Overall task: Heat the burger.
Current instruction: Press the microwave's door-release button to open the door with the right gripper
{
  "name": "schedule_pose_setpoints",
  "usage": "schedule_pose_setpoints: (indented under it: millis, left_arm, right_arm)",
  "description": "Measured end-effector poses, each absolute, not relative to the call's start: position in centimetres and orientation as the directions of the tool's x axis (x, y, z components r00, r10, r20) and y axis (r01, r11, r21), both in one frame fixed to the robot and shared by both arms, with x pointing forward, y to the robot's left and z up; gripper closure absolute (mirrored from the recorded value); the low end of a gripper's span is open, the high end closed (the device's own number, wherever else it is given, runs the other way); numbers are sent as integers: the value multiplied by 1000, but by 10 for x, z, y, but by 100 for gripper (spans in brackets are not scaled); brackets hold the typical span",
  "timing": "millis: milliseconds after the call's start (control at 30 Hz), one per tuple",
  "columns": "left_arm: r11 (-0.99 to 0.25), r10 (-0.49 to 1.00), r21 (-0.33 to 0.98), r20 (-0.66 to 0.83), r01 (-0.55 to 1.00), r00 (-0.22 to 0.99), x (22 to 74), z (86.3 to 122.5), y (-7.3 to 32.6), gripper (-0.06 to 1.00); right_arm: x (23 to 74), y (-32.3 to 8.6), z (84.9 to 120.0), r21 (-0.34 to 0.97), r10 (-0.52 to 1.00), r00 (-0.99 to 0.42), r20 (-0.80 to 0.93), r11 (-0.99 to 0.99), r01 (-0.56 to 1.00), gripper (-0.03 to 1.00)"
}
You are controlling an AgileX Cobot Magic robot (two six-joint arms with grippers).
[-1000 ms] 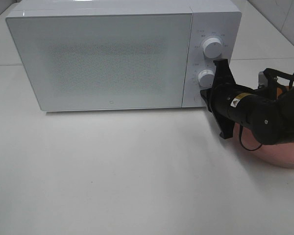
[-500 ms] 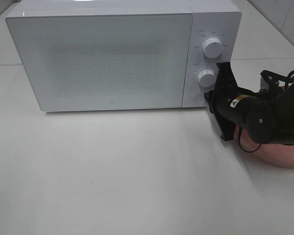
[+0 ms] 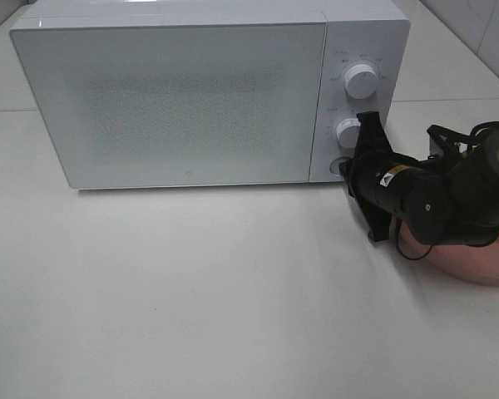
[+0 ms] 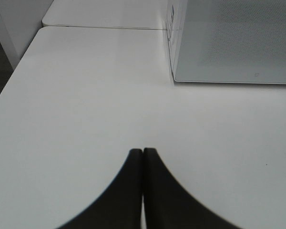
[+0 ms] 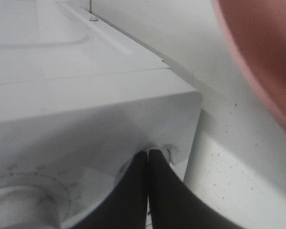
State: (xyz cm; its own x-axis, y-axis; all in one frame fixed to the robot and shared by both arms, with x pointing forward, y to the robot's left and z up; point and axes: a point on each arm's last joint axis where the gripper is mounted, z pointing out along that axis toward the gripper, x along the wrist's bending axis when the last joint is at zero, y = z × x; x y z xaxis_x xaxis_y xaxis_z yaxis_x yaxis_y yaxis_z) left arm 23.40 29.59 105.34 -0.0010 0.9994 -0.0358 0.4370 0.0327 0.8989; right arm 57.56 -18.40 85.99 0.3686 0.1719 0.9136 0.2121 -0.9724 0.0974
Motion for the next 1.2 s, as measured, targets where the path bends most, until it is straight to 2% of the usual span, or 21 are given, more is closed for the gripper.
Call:
schedule_pose_setpoints:
  millis: [1200]
  left_arm:
    - [33,999,899,-36,437,-1,234,1053,296,94]
  right_arm:
    - [585,-176,861,100,187,384,904,-967,235,95]
